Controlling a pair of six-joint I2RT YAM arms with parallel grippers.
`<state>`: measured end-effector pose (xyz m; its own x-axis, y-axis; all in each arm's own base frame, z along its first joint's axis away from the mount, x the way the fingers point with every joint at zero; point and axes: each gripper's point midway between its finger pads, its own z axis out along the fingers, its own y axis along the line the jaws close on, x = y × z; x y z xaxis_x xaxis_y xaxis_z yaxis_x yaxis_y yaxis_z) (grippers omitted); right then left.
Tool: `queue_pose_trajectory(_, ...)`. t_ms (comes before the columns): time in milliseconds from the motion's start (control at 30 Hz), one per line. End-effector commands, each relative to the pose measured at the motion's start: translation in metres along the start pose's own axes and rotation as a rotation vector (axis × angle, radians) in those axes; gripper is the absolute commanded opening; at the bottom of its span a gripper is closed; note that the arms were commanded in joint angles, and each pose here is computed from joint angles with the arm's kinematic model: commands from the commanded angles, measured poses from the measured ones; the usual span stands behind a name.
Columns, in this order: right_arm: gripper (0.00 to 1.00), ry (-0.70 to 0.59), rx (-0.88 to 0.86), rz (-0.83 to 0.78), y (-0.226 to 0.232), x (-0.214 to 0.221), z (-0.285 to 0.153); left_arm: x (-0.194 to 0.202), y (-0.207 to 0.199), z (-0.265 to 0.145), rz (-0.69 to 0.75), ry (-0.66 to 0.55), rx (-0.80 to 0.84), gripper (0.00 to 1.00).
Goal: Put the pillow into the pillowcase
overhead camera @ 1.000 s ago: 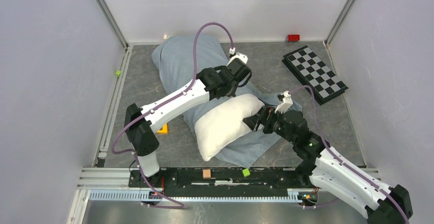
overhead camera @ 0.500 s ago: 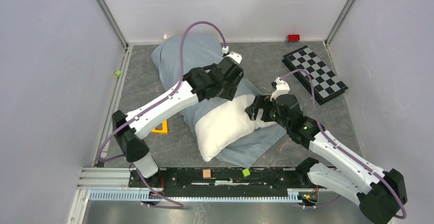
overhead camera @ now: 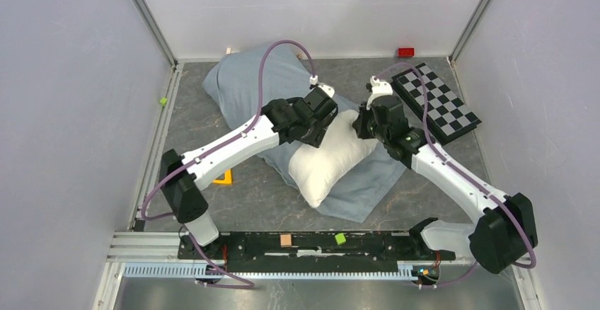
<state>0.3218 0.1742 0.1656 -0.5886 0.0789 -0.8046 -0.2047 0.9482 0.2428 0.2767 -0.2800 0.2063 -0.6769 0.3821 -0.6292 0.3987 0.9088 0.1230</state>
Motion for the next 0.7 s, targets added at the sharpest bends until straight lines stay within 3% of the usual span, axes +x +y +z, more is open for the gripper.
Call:
queue_pose_trajectory(0, 0.16, -0.163, 0.027, -0.057, 0.007, -0.071, -0.013, -0.031, 0.001, 0.013, -0.035, -0.069, -0.039, 0.65)
queue_pose_trajectory(133, 0.76, -0.208, 0.116, -0.072, -0.008, -0.091, -0.041, -0.043, 0.002, 0.02, -0.042, -0.091, -0.06, 0.43)
queue_pose_trajectory(200, 0.95, -0.232, 0.137, -0.08, -0.015, -0.096, -0.06, -0.047, 0.004, 0.021, -0.05, -0.102, -0.077, 0.32)
queue_pose_trajectory(267, 0.98, -0.234, 0.119, -0.091, -0.015, -0.094, -0.076, -0.051, 0.006, 0.022, -0.059, -0.115, -0.08, 0.3)
queue_pose_trajectory(400, 0.98, -0.166, -0.082, -0.06, 0.011, -0.059, -0.088, -0.056, 0.009, 0.023, -0.068, -0.125, -0.092, 0.21)
queue_pose_trajectory(533, 0.98, -0.124, -0.331, 0.128, 0.046, -0.007, -0.089, -0.059, 0.008, 0.022, -0.069, -0.128, -0.079, 0.07)
queue_pose_trajectory(667, 0.98, -0.114, -0.427, 0.239, 0.062, 0.018, -0.078, -0.063, 0.004, 0.013, -0.088, -0.139, -0.039, 0.02)
